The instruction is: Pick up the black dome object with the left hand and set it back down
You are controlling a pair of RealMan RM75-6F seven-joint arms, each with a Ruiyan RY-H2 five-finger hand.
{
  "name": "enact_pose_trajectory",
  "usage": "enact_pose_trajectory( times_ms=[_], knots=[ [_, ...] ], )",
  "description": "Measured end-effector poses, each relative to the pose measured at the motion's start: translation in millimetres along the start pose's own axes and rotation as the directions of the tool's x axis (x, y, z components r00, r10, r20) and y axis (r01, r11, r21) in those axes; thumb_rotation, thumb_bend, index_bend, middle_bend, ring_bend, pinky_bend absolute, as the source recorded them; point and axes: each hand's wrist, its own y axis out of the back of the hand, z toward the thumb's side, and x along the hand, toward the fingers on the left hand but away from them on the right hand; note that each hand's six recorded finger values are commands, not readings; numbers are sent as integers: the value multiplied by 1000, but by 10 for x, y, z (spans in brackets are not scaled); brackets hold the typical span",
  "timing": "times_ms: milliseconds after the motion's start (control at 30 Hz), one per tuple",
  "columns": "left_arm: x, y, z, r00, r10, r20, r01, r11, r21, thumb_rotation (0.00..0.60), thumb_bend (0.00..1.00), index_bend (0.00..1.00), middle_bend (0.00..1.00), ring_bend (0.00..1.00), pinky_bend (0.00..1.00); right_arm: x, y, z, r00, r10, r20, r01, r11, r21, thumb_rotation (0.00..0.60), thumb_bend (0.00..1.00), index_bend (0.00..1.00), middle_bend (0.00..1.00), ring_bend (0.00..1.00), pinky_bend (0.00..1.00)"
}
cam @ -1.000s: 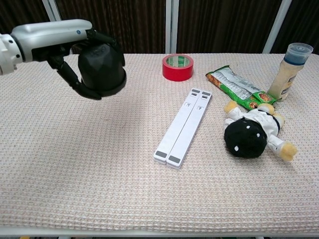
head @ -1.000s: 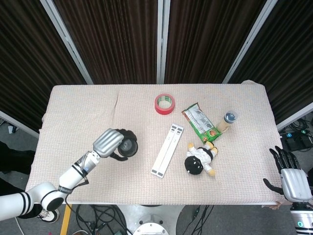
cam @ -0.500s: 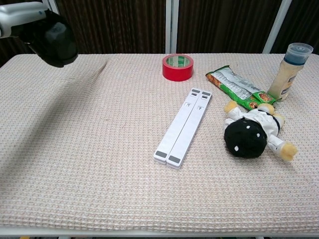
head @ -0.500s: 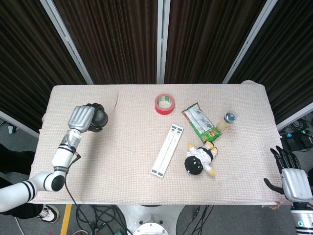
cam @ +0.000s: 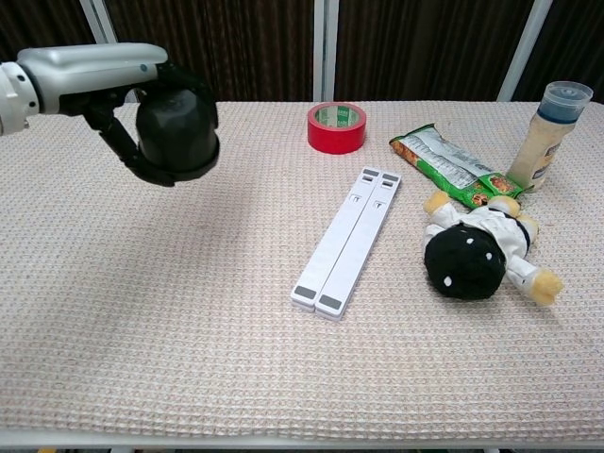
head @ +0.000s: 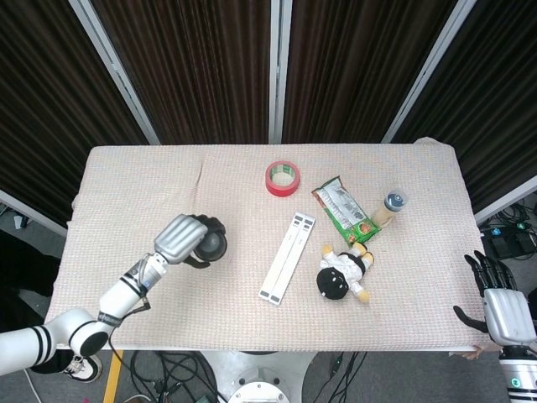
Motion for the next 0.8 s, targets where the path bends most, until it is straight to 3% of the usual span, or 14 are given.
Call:
enact_pose_trajectory(
  times_ms=[100,233,333,400,467,500,600,633,700,800],
  knots=[
    [22,26,135,996,17,87,-24,996,83,600,227,465,486,374,489,-11,-25,1,1000,6,1,-6,1000,2,600,101,0,0,0,0],
    [102,89,14,996,45,72,-54,990,128,600,226,466,486,375,488,-15,-15,-2,1000,2,3,-2,1000,1,600,101,0,0,0,0],
    [188,190,-274,995,91,-34,-87,991,105,600,222,464,486,375,487,-12,-8,-9,1000,0,5,0,1000,0,600,101,0,0,0,0],
    [229,272,-548,980,130,-149,-122,990,66,600,221,462,486,375,486,-11,-7,-12,1000,1,5,-1,1000,-1,600,101,0,0,0,0],
    [236,328,-797,953,159,-257,-156,987,30,600,221,462,486,375,485,-10,-7,-12,1000,1,5,-1,1000,-2,600,101,0,0,0,0],
    [228,355,-953,930,172,-325,-178,984,9,600,221,462,486,375,485,-9,-6,-10,1000,1,3,-1,1000,-2,600,101,0,0,0,0],
    [195,380,-1240,875,180,-450,-220,975,-37,600,221,462,486,375,485,-7,-3,-5,1000,-1,0,1,1000,-3,600,101,0,0,0,0],
    [189,372,-1285,865,173,-471,-225,973,-55,600,221,461,486,375,485,-7,-3,-5,1000,-1,0,1,1000,-3,600,101,0,0,0,0],
    [188,321,-1301,862,143,-486,-217,971,-99,600,221,461,486,375,484,-7,-5,-7,1000,0,1,0,1000,-3,600,101,0,0,0,0],
    [195,249,-1146,887,104,-450,-195,967,-161,600,221,461,486,375,484,-10,-14,-7,1000,3,1,-3,1000,-2,600,101,0,0,0,0]
  ],
)
